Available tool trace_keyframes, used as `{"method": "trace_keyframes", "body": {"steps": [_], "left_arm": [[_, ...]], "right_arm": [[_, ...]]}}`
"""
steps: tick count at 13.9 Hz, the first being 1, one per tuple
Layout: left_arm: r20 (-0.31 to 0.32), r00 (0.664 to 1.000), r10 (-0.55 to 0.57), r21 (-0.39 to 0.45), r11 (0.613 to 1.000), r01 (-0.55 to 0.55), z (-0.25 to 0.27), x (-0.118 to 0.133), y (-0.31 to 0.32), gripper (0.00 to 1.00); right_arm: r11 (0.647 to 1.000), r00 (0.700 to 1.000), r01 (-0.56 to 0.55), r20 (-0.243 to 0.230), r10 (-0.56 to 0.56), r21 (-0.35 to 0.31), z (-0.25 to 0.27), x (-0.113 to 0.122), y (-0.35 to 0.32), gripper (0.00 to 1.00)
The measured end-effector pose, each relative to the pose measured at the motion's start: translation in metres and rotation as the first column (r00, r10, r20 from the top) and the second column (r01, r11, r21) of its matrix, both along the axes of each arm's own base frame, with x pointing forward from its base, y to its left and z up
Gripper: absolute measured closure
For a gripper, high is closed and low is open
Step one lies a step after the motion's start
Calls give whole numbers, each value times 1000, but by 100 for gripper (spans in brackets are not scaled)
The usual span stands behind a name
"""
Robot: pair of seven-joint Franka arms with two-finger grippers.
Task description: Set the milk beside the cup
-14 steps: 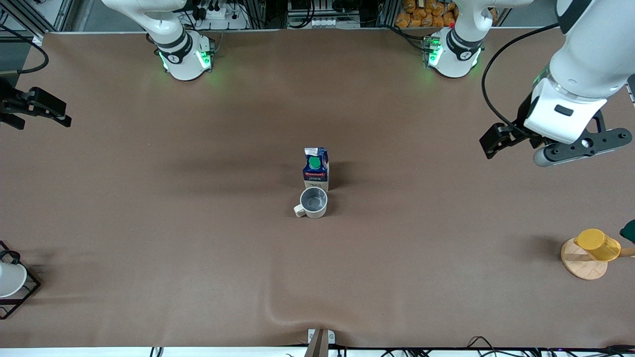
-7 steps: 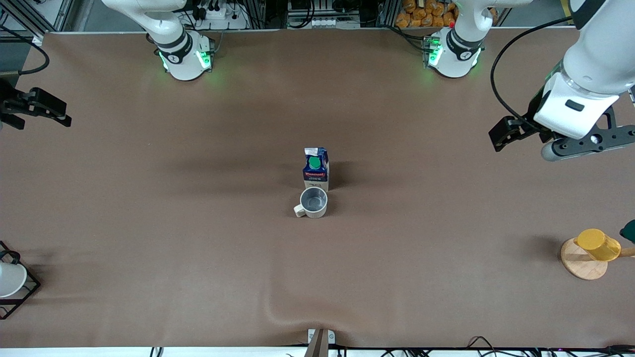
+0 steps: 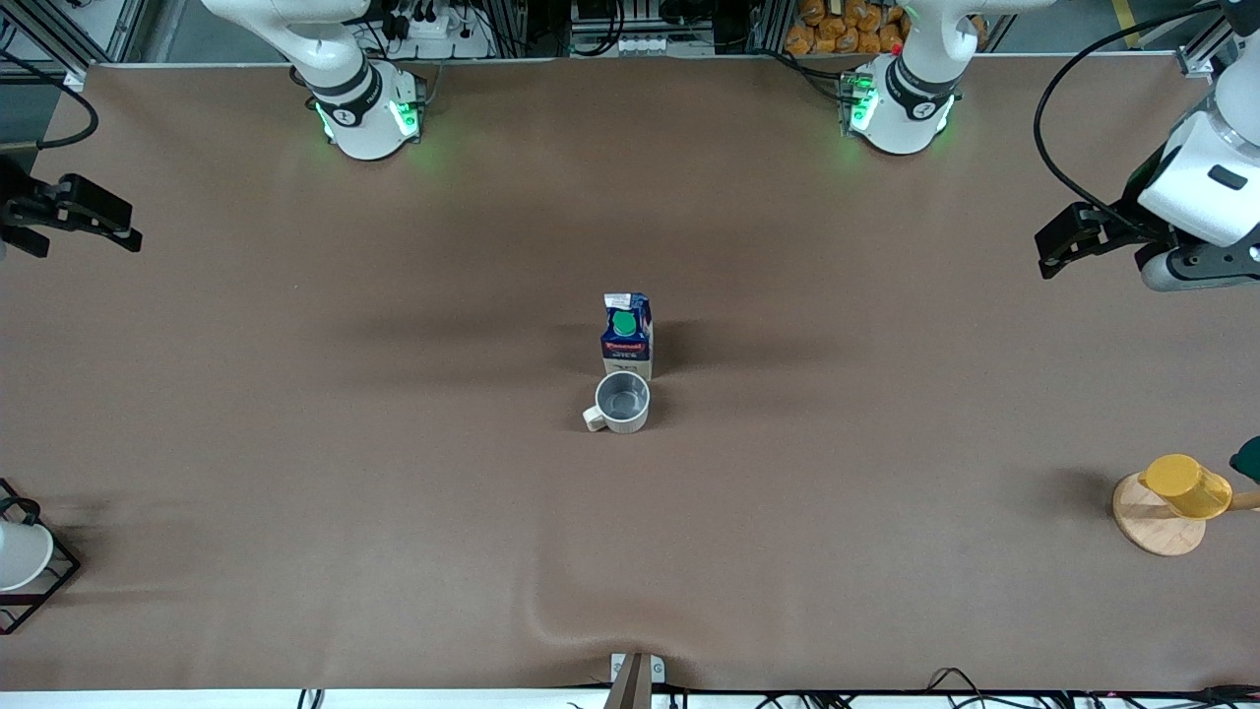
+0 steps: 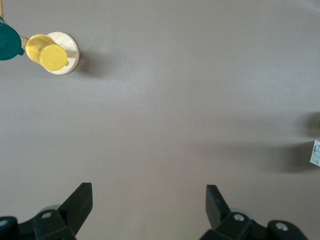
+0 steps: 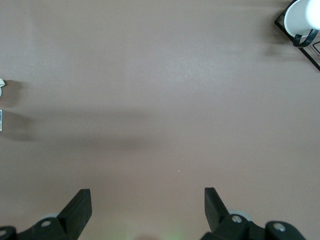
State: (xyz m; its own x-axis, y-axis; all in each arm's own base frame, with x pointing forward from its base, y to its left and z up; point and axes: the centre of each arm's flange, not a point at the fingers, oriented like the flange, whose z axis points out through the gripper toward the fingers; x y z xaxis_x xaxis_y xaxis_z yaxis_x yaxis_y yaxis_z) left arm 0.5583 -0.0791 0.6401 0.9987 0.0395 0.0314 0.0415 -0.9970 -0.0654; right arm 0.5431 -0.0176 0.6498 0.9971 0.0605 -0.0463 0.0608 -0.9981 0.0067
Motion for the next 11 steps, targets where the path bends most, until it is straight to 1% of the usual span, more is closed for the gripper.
{"method": "trace_keyframes", "body": {"steps": [2,3,11], "left_arm": [[-11,1000,-4,-41,999,3,-1,-1,-5,0],[-17,1000,-4,-48,999,3,-2,-1,-6,0],[-44,999,-1,-45,999,-1,-6,-2,-5,0]], "right_arm": [[1000,1000,0,0,0,0,0,0,0,0],[1000,1000,0,0,0,0,0,0,0,0],[1000,1000,0,-1,0,-2,0,0,0,0]]}}
